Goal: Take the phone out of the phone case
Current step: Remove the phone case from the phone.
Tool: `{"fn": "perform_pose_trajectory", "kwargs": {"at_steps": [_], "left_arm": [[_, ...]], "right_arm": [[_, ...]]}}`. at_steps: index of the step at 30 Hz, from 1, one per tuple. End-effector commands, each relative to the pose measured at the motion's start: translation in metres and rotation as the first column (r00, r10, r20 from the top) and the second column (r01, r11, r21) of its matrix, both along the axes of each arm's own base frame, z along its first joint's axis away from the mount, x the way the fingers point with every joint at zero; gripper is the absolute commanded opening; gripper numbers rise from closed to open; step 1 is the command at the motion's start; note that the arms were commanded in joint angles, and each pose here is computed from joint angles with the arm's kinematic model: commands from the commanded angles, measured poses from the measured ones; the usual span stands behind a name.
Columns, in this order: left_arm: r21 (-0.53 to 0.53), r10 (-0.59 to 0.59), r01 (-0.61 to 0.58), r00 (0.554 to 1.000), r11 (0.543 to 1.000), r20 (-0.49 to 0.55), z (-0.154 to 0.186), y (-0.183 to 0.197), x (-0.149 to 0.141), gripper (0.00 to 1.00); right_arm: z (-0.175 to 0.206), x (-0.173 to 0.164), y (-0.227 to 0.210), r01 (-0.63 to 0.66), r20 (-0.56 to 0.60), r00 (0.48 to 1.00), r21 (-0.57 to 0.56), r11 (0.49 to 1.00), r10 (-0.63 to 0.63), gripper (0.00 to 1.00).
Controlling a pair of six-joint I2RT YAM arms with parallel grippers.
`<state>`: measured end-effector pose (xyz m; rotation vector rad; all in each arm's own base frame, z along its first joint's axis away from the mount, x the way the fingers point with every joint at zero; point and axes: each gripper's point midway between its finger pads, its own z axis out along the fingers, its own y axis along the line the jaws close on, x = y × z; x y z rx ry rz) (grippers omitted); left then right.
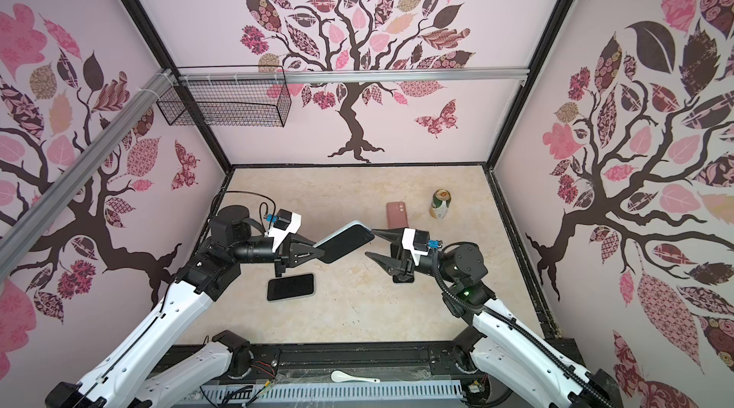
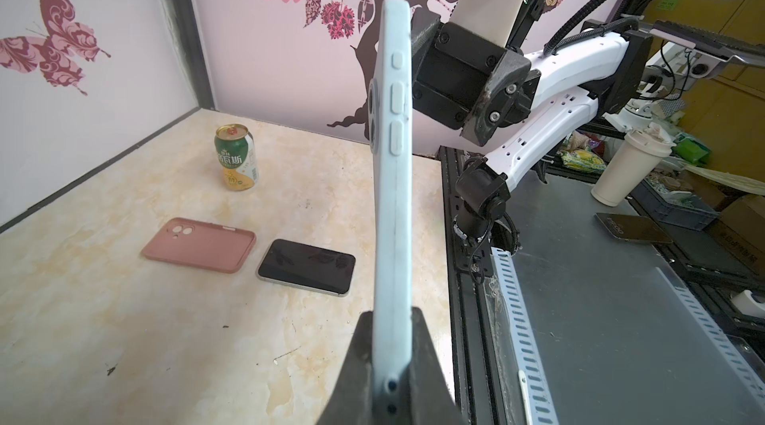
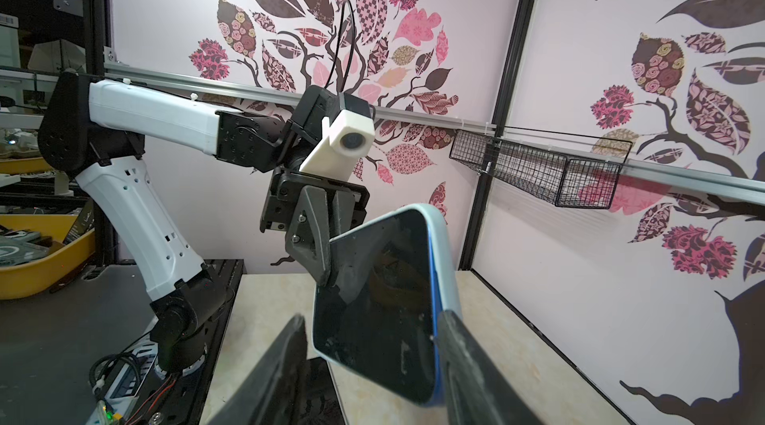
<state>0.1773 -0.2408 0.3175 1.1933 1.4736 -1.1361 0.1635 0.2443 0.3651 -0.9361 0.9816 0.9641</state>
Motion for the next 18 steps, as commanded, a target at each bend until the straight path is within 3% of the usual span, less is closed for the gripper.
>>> {"fn": "perform_pose_trajectory", "kwargs": {"at_steps": [1,6,18], "left_arm": [[-0.041,0.006,-0.002,0.995,0.999,0.103,0.025,0.001,-0.003,0.00],[-0.058,0.059,-0.052,0.990,0.997,0.130,0.028,0.004,0.001,0.00],[-0.054,0.027,-0.021,0.993,0.998,0.114,0.028,0.002,-0.001,0.00]], "right_arm": [[0.012,-0.003,-0.006,0.030,0.038,0.999,0.024,0.999,-0.031,0.53],[0.007,0.007,-0.016,0.137,0.030,0.990,0.040,0.990,-0.138,0.53],[0.009,-0.002,-0.006,0.036,0.031,0.999,0.016,0.999,-0.036,0.53]]}}
